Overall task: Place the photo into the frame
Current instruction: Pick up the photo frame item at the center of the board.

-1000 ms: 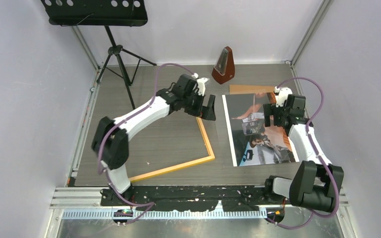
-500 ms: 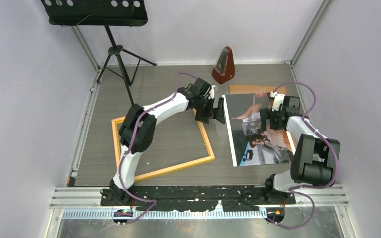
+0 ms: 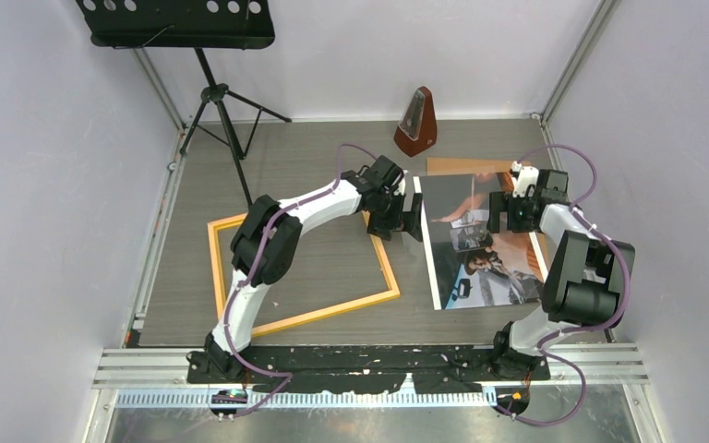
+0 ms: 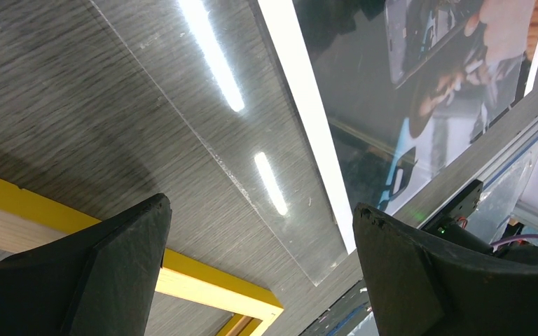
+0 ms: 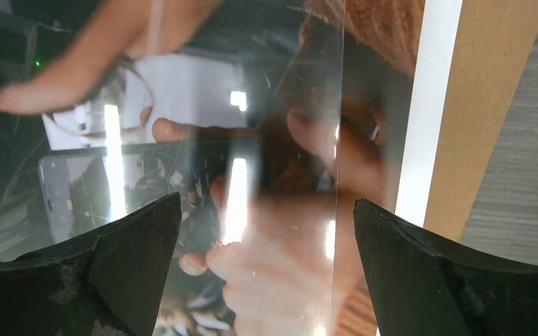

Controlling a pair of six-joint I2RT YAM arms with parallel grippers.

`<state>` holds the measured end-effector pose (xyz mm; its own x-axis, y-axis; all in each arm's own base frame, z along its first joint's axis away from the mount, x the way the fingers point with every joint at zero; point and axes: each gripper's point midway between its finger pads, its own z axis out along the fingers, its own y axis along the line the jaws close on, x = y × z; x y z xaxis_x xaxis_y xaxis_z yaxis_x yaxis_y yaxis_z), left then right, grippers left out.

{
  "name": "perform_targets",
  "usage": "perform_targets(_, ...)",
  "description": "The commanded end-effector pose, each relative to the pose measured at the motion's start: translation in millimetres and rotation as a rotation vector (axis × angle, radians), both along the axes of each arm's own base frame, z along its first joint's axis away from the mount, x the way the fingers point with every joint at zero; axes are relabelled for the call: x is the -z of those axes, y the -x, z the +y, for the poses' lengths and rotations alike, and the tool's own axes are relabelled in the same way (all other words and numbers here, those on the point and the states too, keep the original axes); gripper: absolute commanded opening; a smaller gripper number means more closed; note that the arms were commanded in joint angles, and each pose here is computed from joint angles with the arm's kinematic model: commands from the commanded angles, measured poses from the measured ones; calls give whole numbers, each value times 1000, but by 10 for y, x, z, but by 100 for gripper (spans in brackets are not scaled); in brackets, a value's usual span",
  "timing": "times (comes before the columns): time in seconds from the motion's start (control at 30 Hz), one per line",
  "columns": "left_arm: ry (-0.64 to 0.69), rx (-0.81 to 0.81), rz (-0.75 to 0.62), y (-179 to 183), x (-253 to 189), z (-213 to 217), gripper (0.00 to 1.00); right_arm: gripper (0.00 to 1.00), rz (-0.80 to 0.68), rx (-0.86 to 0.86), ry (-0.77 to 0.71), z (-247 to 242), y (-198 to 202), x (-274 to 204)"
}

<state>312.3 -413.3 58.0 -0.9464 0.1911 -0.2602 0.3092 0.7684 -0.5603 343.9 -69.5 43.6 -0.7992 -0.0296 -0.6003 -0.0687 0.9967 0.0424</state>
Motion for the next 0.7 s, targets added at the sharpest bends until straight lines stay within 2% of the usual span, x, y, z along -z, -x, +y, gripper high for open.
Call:
perform_targets(0.0,7,-20,-17,-63,-50,-62,99,100,-43,-31,-31,-7,-218,-132)
perform_targets(0.67,0,-17,13,-40,65,-86,99,97,68,-71,-107,-8,-307,56)
